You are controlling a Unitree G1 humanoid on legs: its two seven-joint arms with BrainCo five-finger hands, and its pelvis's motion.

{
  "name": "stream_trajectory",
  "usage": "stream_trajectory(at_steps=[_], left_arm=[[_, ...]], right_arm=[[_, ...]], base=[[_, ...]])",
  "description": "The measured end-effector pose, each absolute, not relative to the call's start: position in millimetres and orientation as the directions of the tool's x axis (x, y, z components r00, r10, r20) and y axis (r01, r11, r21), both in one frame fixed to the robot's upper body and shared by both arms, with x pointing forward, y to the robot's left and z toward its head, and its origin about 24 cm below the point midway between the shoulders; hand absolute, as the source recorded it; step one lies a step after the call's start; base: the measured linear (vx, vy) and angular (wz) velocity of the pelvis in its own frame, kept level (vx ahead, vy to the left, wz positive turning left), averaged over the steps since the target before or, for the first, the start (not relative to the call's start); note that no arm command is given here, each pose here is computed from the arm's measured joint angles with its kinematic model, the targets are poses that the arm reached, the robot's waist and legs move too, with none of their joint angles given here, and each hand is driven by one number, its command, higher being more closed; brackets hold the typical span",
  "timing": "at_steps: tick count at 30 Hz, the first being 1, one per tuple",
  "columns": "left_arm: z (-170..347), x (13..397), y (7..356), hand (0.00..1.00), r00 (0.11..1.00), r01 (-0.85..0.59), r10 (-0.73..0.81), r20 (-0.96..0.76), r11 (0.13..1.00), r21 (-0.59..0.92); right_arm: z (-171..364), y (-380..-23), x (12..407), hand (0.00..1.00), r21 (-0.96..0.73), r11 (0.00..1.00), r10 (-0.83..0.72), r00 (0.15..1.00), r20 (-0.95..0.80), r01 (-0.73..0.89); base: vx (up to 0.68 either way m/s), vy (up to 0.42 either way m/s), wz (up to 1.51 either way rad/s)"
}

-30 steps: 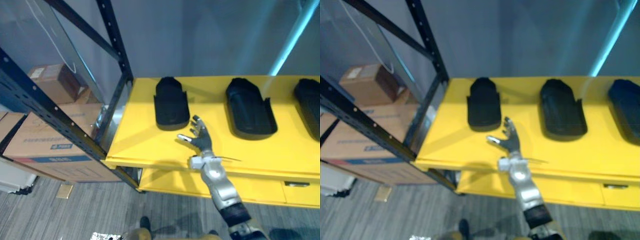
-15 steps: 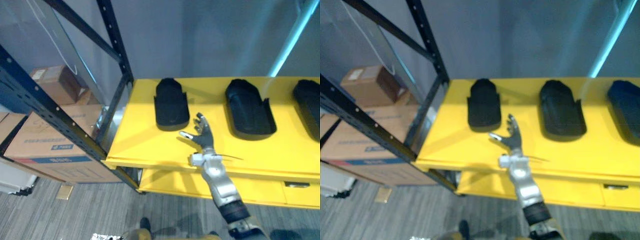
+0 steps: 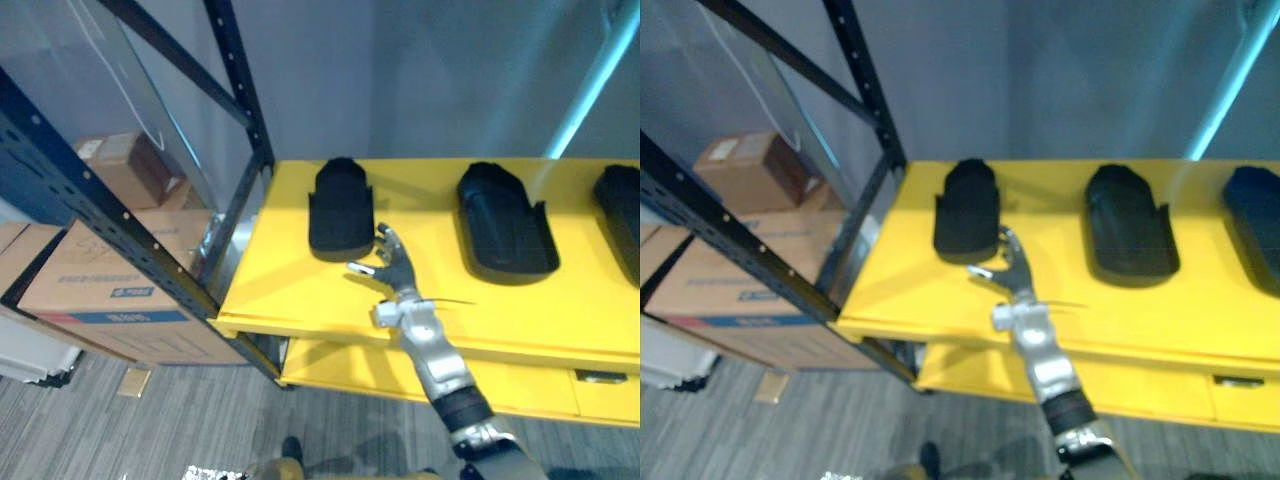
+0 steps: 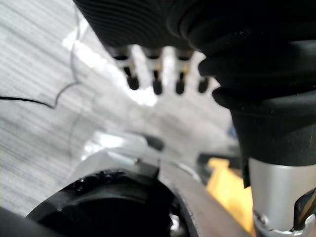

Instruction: Walk over and take plastic housings, then place them on the shelf

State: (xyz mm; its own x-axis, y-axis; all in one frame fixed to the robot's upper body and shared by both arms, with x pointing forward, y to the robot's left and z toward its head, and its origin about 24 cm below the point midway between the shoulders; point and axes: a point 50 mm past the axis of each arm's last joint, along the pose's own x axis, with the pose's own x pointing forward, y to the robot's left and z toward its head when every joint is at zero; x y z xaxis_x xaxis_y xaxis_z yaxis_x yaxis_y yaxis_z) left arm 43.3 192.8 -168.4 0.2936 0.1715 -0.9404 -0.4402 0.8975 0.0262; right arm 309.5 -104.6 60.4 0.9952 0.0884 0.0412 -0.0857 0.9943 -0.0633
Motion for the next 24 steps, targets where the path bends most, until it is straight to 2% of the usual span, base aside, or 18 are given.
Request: stream_trajectory(at_steps=[16, 20, 24], left_arm=[[-168, 43, 194, 0.0, 0.292, -0.445, 0.177, -0.94, 0.895, 0.03], [-168, 43, 195, 0.0, 0.293, -0.446, 0.178, -0.939, 0.895, 0.031], [-168, 43, 196, 0.0, 0.292, -0.451, 0.184, -0.939, 0.892, 0.035]], right_arm=[[57, -99, 310, 0.0, -0.098, 0.993, 0.068, 0.997, 0.033, -0.064], [65, -100, 309, 0.0, -0.154, 0.988, 0.017, 0.994, 0.107, -0.001], [90, -94, 306, 0.0, -0.189, 0.982, 0.043, 0.965, 0.257, 0.006]], base=[[0.0, -0.001, 0.01], [0.0, 0.0, -0.01], [0.0, 0.0, -0.02]])
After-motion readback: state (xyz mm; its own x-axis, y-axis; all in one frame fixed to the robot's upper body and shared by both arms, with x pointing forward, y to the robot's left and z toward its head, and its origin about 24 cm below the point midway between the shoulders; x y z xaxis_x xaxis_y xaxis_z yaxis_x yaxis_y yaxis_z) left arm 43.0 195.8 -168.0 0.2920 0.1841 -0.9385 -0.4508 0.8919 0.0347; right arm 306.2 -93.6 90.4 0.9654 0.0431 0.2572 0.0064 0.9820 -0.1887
